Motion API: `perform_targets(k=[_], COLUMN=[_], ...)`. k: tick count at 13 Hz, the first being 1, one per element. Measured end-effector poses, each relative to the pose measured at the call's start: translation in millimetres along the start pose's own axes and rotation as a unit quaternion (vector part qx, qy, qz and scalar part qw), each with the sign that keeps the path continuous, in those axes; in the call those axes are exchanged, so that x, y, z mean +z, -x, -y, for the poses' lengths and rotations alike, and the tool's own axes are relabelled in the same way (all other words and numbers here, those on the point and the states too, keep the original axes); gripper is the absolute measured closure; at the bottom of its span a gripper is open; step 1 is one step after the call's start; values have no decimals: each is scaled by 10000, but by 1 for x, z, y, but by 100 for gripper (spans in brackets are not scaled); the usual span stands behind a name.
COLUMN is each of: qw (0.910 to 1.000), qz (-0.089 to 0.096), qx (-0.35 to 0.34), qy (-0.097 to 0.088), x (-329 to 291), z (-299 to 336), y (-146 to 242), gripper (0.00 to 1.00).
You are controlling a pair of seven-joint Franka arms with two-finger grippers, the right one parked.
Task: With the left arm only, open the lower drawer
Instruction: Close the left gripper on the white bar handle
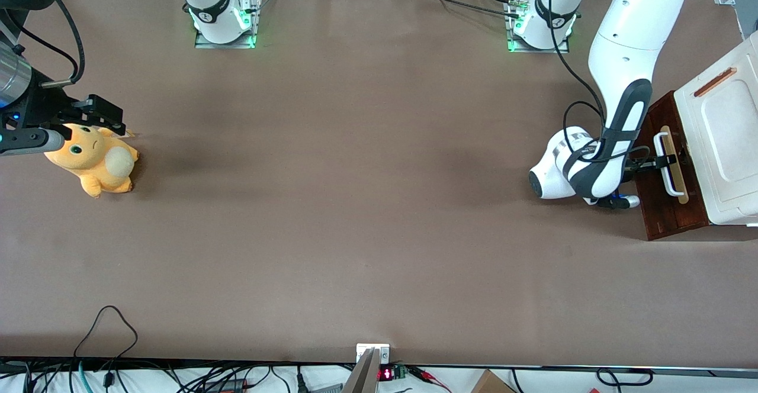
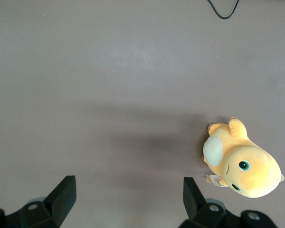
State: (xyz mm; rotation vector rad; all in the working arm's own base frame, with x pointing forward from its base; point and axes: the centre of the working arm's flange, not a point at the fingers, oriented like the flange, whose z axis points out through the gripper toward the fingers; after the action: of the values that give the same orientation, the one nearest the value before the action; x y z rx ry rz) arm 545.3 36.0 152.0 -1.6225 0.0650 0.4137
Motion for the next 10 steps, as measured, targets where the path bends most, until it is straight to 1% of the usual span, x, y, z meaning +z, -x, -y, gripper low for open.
perform_targets(k=[1, 2, 4, 10], qw=[10000, 10000, 9999, 9997], qz=[4, 5, 4, -2], qx=[-8, -12, -102, -229], qy=[-9, -10, -10, -9], x=[0, 0, 0, -1], z=[1, 1, 1, 2], y=[0, 0, 0, -1], gripper=[73, 73, 76, 78])
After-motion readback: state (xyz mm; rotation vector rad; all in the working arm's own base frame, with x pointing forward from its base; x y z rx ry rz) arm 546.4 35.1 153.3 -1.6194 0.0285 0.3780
